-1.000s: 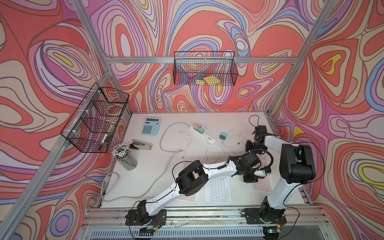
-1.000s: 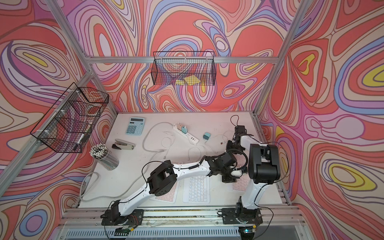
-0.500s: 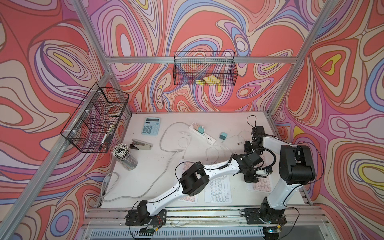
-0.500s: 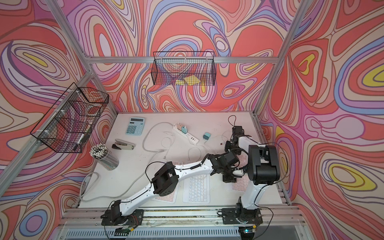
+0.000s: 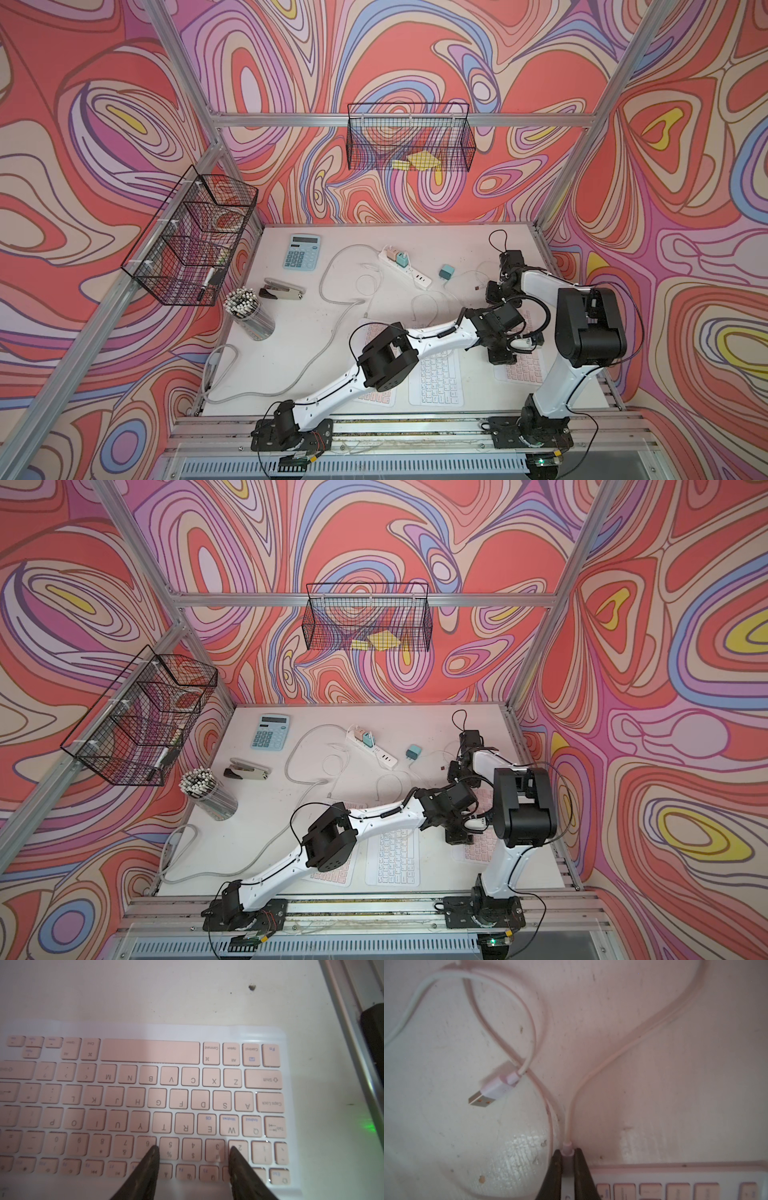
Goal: Unplug the wireless keyboard
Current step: Remove the power cord from the keyboard.
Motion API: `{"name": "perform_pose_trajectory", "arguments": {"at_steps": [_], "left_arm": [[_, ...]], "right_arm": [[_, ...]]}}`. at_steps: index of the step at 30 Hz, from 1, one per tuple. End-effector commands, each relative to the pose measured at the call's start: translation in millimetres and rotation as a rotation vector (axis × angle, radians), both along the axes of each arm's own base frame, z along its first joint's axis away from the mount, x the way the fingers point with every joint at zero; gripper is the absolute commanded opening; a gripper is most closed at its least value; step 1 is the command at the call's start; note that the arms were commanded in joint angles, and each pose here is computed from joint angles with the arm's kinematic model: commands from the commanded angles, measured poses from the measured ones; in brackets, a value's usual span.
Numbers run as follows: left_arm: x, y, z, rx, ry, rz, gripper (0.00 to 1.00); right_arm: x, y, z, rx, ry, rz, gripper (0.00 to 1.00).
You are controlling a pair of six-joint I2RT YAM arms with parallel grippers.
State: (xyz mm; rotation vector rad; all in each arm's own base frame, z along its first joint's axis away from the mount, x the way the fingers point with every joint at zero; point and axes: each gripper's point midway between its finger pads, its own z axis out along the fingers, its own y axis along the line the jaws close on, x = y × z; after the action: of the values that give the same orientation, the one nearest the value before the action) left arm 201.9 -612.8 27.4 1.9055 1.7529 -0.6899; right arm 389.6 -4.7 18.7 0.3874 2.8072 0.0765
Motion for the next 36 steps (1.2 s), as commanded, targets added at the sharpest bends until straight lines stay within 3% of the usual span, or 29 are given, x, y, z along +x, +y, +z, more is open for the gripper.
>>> {"name": "perform_pose_trajectory", "arguments": {"at_steps": [1, 12, 20, 28, 36], "left_arm": [[-19.3, 38.3, -61.5, 0.195, 0.102, -0.003, 0.54], [-18.9, 39.3, -60.8, 0.19, 0.11, -0.005, 0.54], [-16.4, 39.2, -62.7, 0.189, 0.121, 0.008, 0.54], [-14.3, 38.4, -62.8, 0.186, 0.127, 0.019, 0.54], [-7.6, 36.1, -54.3, 0.16, 0.122, 0.047, 0.55]], "right_arm": [[2.3, -9.8, -29.4, -0.029, 0.042, -0.093, 0.02], [30.9, -14.7, -18.0, -0.03, -0.049, -0.16, 0.02], [44.9, 4.8, -17.2, -0.056, -0.05, 0.018, 0.03], [39.0, 12.4, -23.5, 0.041, -0.002, -0.147, 0.02], [50.0, -20.2, -0.8, -0.074, -0.078, -0.184, 0.05]]}}
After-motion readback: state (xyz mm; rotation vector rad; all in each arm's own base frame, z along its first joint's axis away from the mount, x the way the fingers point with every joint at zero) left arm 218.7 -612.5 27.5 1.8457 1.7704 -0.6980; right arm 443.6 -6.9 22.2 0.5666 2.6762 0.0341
